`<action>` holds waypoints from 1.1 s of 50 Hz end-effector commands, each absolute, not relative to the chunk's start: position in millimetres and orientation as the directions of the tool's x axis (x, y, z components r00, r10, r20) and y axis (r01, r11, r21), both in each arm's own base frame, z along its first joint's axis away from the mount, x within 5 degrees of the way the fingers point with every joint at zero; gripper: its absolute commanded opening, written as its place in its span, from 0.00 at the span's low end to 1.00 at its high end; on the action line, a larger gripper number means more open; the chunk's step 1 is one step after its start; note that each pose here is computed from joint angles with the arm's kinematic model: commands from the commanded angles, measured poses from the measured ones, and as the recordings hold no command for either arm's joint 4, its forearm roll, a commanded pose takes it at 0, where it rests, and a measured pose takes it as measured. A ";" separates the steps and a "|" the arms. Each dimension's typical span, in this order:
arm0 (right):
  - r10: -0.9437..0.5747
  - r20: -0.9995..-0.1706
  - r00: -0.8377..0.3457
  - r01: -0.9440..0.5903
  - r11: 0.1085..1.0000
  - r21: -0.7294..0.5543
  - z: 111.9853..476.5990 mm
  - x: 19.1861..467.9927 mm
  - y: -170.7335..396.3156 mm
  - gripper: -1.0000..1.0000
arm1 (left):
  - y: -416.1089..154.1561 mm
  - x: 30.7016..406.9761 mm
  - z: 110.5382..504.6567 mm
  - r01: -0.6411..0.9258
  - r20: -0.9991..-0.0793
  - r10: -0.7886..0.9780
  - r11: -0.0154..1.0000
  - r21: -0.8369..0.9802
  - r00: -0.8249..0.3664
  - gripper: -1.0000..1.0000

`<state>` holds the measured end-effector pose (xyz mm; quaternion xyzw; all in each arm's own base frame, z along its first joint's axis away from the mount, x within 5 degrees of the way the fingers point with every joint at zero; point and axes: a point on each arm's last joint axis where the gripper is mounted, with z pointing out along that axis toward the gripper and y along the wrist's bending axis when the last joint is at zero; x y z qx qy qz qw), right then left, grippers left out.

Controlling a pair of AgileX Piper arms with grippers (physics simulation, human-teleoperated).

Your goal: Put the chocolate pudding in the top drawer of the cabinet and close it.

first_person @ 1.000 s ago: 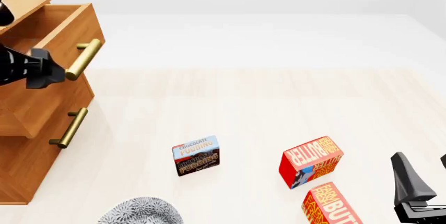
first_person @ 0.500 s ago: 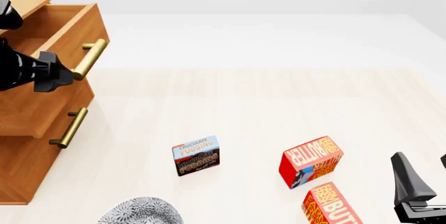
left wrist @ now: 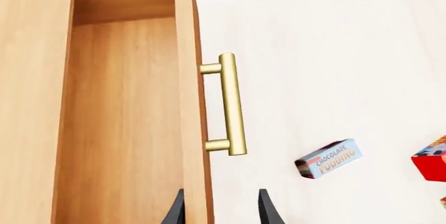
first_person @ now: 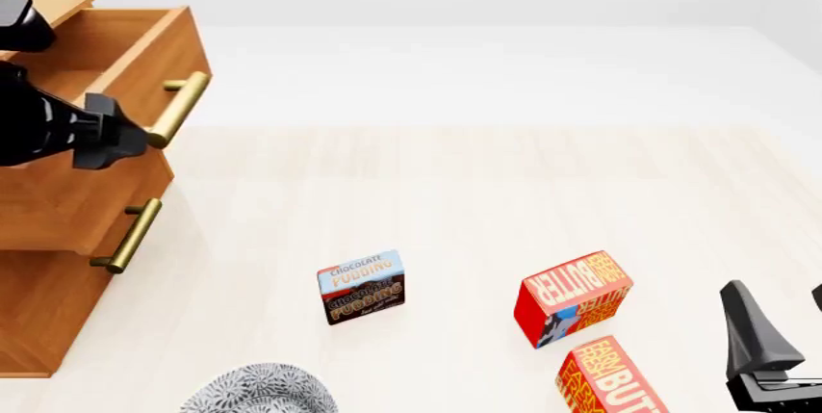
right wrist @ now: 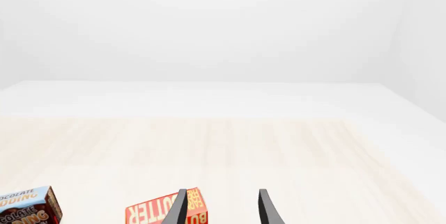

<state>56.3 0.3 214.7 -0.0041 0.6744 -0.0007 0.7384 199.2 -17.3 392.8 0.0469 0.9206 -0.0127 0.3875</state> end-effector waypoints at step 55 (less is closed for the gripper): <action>-0.007 -0.996 0.091 -0.005 1.000 -0.007 214.6 56.2 0.3 1.00 | -50.2 200.3 385.9 0.261 -0.700 0.198 0.965 0.018 -0.686 1.00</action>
